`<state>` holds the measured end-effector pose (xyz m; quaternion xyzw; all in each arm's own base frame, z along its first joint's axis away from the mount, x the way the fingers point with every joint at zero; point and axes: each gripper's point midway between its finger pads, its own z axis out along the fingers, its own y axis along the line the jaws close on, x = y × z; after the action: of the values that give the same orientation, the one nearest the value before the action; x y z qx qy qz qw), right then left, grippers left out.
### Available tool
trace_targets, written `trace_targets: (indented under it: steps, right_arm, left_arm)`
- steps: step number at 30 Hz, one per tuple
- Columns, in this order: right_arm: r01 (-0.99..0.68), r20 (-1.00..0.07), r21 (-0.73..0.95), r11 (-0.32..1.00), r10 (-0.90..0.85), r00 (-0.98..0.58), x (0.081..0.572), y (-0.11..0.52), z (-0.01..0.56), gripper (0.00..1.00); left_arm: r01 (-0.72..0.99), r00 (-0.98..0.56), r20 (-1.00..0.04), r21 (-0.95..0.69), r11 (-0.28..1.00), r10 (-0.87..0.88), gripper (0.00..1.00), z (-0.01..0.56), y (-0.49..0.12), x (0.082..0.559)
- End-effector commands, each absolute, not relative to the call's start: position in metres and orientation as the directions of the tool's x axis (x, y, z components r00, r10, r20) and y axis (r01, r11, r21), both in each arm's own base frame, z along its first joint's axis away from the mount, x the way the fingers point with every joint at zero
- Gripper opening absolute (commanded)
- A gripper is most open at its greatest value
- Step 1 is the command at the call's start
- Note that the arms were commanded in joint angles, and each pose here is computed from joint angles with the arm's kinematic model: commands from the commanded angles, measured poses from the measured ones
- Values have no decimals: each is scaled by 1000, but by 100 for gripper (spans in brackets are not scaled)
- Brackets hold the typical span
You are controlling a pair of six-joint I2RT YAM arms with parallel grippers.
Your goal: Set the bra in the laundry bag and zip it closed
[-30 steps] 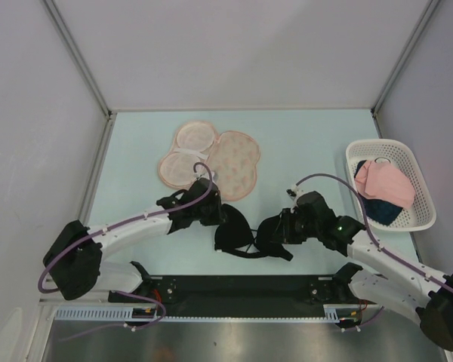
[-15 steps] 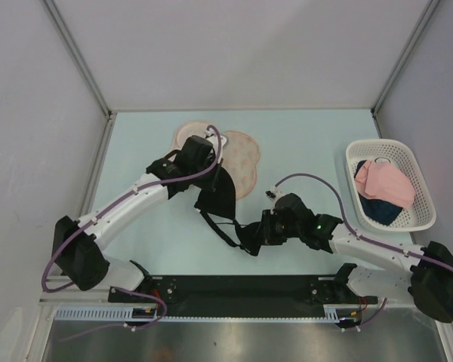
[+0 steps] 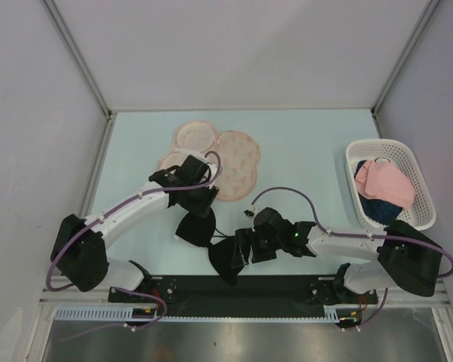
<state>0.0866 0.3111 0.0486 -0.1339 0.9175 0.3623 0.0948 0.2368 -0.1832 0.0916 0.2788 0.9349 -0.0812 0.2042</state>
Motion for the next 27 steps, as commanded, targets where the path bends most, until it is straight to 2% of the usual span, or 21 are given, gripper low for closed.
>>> trace_targets:
  steps: [1,4,7,10,11,14,15,19,23,25,27]
  right_arm:
    - [-382,-377,601,702,-173,-910,102,303,80,97]
    - [-353,-424,586,730,-95,-900,134,281,99,98]
    - [-272,-460,593,758,41,-887,178,261,112,98]
    - [-234,-530,563,793,129,-838,225,253,126,97]
    - [-255,-559,553,793,126,-819,238,257,137,97]
    - [-270,-506,543,795,54,-861,237,260,132,95]
    - [-274,-492,544,793,38,-869,231,261,126,95]
    - [-298,-448,589,751,-3,-894,205,263,101,98]
    - [-269,-464,602,752,56,-884,221,261,86,100]
    - [-232,-465,606,761,102,-879,241,264,86,96]
    - [-198,-466,597,778,135,-874,266,275,87,84]
  left_arm:
    - [450,-721,-601,-27,893,345,64,148,-166,258]
    - [368,-689,-691,-72,927,220,74,184,-157,277]
    - [290,-652,-754,-152,945,79,76,209,-152,303]
    - [265,-657,-753,-289,920,-47,73,218,-156,328]
    - [250,-687,-723,-326,912,-70,70,211,-160,335]
    - [317,-732,-679,-415,853,-59,63,221,-179,329]
    - [320,-742,-668,-428,845,-56,64,214,-181,321]
    - [332,-754,-656,-423,843,-32,69,183,-186,299]
    - [191,-756,-649,-336,922,-80,67,159,-167,306]
    - [149,-737,-667,-318,936,-109,65,161,-162,319]
    - [110,-722,-678,-310,944,-138,62,164,-158,340]
